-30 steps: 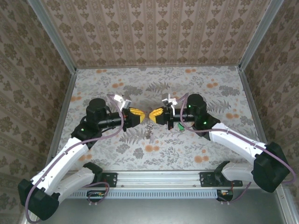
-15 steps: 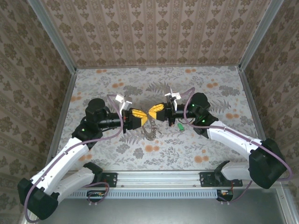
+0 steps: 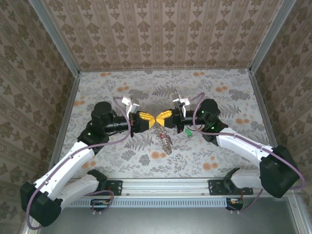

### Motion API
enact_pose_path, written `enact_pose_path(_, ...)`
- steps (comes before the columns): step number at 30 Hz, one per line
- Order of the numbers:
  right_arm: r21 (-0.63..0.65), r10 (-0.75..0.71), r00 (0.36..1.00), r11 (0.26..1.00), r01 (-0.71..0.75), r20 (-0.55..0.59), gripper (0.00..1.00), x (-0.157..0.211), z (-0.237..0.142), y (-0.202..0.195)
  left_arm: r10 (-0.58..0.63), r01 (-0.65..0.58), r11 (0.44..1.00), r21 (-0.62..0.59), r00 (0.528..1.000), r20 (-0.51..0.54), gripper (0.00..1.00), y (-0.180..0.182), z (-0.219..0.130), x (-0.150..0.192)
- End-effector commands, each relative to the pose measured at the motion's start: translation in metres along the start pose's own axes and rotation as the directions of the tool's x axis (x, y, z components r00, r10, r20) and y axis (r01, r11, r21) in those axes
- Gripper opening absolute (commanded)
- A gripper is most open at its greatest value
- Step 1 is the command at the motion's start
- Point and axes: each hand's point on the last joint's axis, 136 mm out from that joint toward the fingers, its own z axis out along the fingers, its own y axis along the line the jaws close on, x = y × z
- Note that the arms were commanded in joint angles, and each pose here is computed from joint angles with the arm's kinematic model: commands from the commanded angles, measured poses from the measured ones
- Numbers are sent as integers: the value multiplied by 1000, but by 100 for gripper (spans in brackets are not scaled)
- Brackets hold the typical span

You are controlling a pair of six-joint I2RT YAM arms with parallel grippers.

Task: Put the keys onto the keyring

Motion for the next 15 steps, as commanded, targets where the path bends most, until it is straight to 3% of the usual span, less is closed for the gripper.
enact_pose_path(1,-45,-67,996,997,70,54,0,-18,-4,18,35,-36,999,20,999,31,18,-5,3,-13)
enact_pose_path(9,-45,-61,993,997,66,101,0,-26,-5,20,33,-33,997,63,999,2,18,-11,13,-5)
enact_pose_path(15,-77,-39,990,996,50,138,0,-31,-2,22,36,-35,996,78,999,-3,9,-13,18,-3)
